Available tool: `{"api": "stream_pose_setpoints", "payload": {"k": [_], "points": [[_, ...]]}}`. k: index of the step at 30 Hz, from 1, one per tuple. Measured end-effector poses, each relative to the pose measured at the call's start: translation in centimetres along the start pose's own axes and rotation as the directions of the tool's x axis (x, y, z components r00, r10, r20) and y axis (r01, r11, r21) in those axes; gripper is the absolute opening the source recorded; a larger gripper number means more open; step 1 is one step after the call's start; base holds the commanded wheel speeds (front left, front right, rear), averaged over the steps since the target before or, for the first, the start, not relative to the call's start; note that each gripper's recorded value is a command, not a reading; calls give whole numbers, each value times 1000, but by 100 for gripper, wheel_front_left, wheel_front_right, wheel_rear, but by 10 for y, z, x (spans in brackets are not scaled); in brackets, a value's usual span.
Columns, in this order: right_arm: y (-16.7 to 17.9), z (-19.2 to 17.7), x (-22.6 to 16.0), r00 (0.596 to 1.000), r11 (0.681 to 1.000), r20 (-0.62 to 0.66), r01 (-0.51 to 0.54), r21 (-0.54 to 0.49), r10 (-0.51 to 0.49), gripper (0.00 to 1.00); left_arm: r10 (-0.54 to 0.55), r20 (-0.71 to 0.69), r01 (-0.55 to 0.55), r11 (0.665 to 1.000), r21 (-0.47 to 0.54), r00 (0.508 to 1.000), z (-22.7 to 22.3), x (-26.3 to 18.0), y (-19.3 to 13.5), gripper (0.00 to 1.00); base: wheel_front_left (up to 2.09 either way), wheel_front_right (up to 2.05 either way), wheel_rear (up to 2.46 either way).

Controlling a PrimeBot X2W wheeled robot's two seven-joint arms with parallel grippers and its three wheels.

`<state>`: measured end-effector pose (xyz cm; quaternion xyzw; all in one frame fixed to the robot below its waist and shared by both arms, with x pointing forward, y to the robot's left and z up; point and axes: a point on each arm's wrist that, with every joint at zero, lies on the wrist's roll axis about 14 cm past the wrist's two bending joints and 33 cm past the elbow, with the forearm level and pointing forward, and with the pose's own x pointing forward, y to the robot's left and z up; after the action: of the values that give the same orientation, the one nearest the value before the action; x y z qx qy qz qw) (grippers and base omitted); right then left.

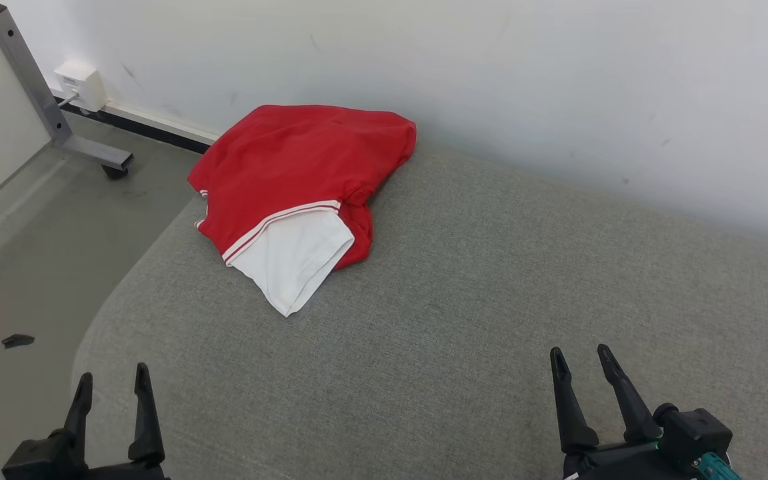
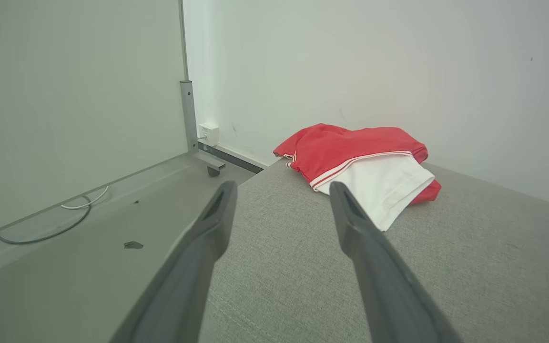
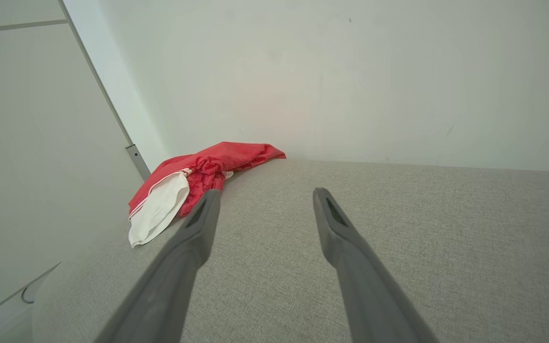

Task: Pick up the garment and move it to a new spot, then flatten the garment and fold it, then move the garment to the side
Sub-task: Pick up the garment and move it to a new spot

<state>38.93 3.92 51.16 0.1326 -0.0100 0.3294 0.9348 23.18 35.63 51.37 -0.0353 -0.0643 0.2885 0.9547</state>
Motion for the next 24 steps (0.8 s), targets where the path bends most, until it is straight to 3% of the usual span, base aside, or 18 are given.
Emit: {"api": "stream_pose_setpoints", "payload": {"k": [6, 13, 24], "points": [[-7, 0, 0, 1000, 1000, 2, 17, -8, -17, 100, -19, 11, 20, 1000, -9, 1000, 4, 13, -9, 100, 0, 0, 0], [-29, 5, 4, 998, 998, 21, 60, -38, -59, 100, -56, 104, 57, 998, -6, 993, 37, 60, -23, 100, 0, 0, 0], [-111, 13, -5, 972, 967, 59, 233, -102, -227, 100, -140, 236, 143, 990, 5, 962, 87, 158, -71, 100, 0, 0, 0]]}}
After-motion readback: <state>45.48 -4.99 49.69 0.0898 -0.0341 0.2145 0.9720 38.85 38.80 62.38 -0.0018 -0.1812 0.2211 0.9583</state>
